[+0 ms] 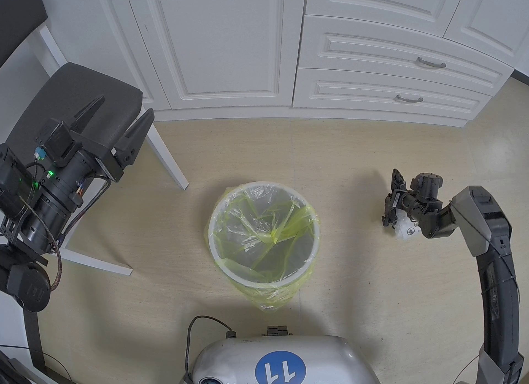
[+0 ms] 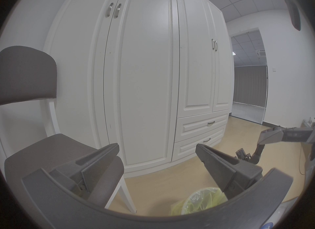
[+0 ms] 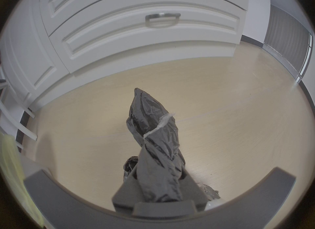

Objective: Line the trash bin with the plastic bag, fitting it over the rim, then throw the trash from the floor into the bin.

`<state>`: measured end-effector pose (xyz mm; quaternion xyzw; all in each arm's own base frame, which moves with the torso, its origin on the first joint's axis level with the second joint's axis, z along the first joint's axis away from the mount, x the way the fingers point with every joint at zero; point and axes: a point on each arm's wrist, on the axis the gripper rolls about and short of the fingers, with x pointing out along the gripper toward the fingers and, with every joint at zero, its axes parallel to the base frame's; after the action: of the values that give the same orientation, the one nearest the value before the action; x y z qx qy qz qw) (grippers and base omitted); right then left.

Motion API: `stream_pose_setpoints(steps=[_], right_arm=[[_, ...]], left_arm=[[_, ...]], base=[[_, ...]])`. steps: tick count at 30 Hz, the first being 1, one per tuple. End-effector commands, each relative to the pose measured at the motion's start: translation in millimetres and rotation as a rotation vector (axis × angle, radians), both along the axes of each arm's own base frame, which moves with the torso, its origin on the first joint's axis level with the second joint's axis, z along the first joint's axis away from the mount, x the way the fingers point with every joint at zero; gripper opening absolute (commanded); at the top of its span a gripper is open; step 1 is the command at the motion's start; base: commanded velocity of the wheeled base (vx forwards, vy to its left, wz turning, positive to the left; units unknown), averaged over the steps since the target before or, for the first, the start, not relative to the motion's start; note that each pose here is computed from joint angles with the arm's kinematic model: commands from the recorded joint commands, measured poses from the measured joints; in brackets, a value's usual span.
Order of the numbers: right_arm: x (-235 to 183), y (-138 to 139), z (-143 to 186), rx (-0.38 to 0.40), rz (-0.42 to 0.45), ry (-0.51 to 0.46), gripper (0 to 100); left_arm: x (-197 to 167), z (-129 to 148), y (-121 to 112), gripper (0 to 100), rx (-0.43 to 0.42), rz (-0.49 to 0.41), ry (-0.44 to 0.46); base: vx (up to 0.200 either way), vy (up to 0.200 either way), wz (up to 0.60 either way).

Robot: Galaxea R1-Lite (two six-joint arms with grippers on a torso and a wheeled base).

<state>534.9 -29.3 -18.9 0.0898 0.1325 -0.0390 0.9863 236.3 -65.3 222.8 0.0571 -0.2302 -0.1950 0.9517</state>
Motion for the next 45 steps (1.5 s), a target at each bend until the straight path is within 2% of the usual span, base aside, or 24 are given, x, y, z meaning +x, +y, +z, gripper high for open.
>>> stream_pose_setpoints(steps=[1, 2, 3, 5, 7, 9, 10, 12, 13, 16, 18, 21, 24, 27, 29, 30, 31, 33, 37, 45], right_arm=[[-31, 31, 81, 0.000, 0.056, -0.066, 0], [-45, 43, 95, -0.001, 0.087, -0.088, 0], [-45, 43, 95, -0.001, 0.087, -0.088, 0], [-74, 68, 119, -0.013, 0.153, -0.169, 0], [-90, 80, 128, -0.041, 0.189, -0.203, 0], [-97, 84, 132, -0.060, 0.201, -0.213, 0], [-119, 91, 149, -0.091, 0.234, -0.244, 0], [-131, 99, 164, -0.085, 0.264, -0.279, 0], [-147, 112, 188, -0.073, 0.335, -0.339, 0], [-158, 133, 227, -0.045, 0.452, -0.452, 0], [-164, 149, 245, -0.033, 0.495, -0.500, 0], [-177, 161, 257, -0.026, 0.538, -0.537, 0], [-193, 180, 256, -0.010, 0.605, -0.529, 0], [-209, 211, 250, -0.008, 0.688, -0.529, 0], [-222, 228, 242, -0.043, 0.744, -0.531, 0], [-222, 228, 242, -0.043, 0.744, -0.531, 0], [-229, 234, 233, -0.076, 0.774, -0.533, 0], [-232, 241, 220, -0.089, 0.804, -0.515, 0], [-221, 247, 203, -0.099, 0.808, -0.468, 0], [-207, 262, 174, -0.101, 0.836, -0.405, 0]], left_arm=[[-2, 2, 0, 100, -0.002, -0.001, -0.008], [-2, 2, 0, 100, -0.002, -0.001, -0.008], [-2, 2, 0, 100, -0.002, -0.001, -0.008], [-4, -1, 0, 100, 0.001, -0.006, 0.002], [-8, -7, -3, 100, 0.017, -0.013, 0.021], [-17, -12, -5, 100, 0.054, -0.009, 0.027], [-19, -13, -6, 100, 0.063, -0.001, 0.025], [-20, -12, -9, 100, 0.071, 0.003, 0.020], [-23, -7, -15, 100, 0.072, 0.016, -0.010], [-35, 10, -19, 100, 0.053, 0.034, -0.080], [-42, 23, -17, 100, 0.035, 0.036, -0.112], [-47, 36, -7, 100, 0.032, 0.090, -0.089], [-43, 43, 18, 100, 0.047, 0.232, -0.041], [-47, 59, 34, 100, 0.052, 0.314, -0.016], [-54, 71, 51, 100, 0.059, 0.402, 0.017], [-54, 71, 51, 100, 0.059, 0.402, 0.017], [-66, 80, 60, 100, 0.065, 0.451, 0.036], [-80, 88, 65, 100, 0.074, 0.473, 0.074], [-90, 86, 69, 100, 0.089, 0.497, 0.139], [-90, 87, 74, 100, 0.085, 0.536, 0.138]], base=[[0.000, 0.000, 0.00], [0.000, 0.000, 0.00], [0.000, 0.000, 0.00], [0.000, 0.000, 0.00], [0.000, 0.000, 0.00], [0.000, 0.000, 0.00], [0.000, 0.000, 0.00], [0.000, 0.000, 0.00], [0.000, 0.000, 0.00], [0.000, 0.000, 0.00], [0.000, 0.000, 0.00], [0.000, 0.000, 0.00], [0.000, 0.000, 0.00], [0.000, 0.000, 0.00], [0.000, 0.000, 0.00], [0.000, 0.000, 0.00], [0.000, 0.000, 0.00], [0.000, 0.000, 0.00], [0.000, 0.000, 0.00], [0.000, 0.000, 0.00]])
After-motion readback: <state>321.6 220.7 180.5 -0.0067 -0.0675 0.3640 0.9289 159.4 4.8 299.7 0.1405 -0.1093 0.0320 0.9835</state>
